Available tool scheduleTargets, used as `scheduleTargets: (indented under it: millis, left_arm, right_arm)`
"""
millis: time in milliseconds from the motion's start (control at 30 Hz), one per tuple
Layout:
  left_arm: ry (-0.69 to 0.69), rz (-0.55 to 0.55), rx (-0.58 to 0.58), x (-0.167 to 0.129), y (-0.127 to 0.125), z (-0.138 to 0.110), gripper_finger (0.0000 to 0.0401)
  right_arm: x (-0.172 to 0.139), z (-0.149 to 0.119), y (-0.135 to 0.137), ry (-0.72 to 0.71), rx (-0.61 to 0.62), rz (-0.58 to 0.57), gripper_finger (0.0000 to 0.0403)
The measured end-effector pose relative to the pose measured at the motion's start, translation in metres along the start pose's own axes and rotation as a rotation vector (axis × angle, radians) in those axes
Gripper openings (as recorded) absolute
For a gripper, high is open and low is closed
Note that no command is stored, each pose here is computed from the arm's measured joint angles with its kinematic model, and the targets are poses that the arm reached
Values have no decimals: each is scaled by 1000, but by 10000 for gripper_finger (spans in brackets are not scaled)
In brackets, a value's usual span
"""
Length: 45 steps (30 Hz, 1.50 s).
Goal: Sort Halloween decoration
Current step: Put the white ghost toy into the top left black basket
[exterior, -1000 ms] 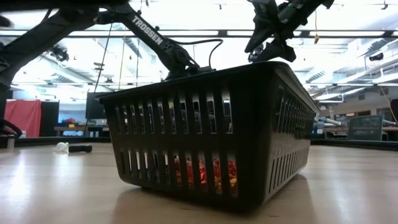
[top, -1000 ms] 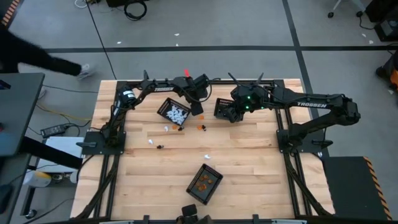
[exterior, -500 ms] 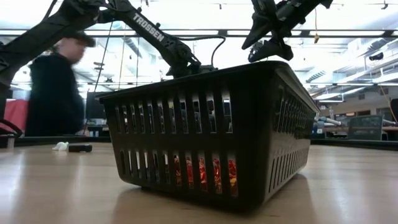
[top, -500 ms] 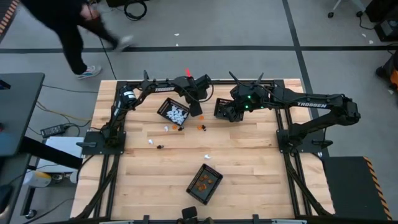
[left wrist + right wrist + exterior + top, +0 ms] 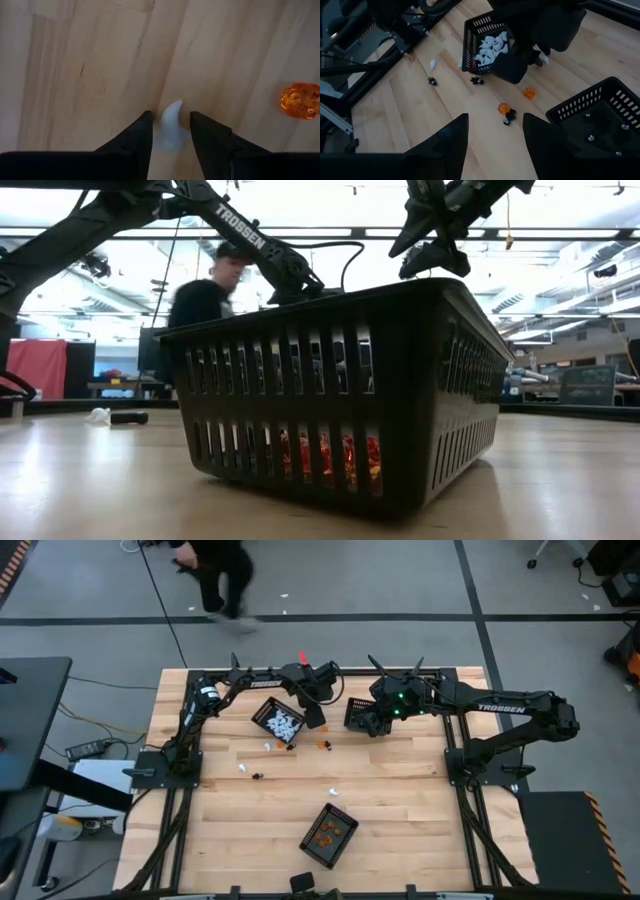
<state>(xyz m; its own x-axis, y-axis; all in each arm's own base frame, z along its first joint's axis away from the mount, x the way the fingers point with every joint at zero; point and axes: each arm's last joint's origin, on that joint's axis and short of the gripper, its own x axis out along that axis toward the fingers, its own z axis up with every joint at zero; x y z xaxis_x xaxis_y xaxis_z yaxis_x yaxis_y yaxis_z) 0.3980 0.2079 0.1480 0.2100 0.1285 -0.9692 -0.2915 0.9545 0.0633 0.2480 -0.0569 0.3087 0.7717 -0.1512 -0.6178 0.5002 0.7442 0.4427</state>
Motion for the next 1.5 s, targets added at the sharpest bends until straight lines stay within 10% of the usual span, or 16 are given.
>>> scheduleTargets:
  millis: [567,1500]
  left_arm:
    - [7,2,4,0,-1,0,48]
    - [-50,-14,-25,-21,2,16,41]
  right_arm:
    - [0,0,0,1,-11,7,183]
    - [0,0,0,-2,-19,0,182]
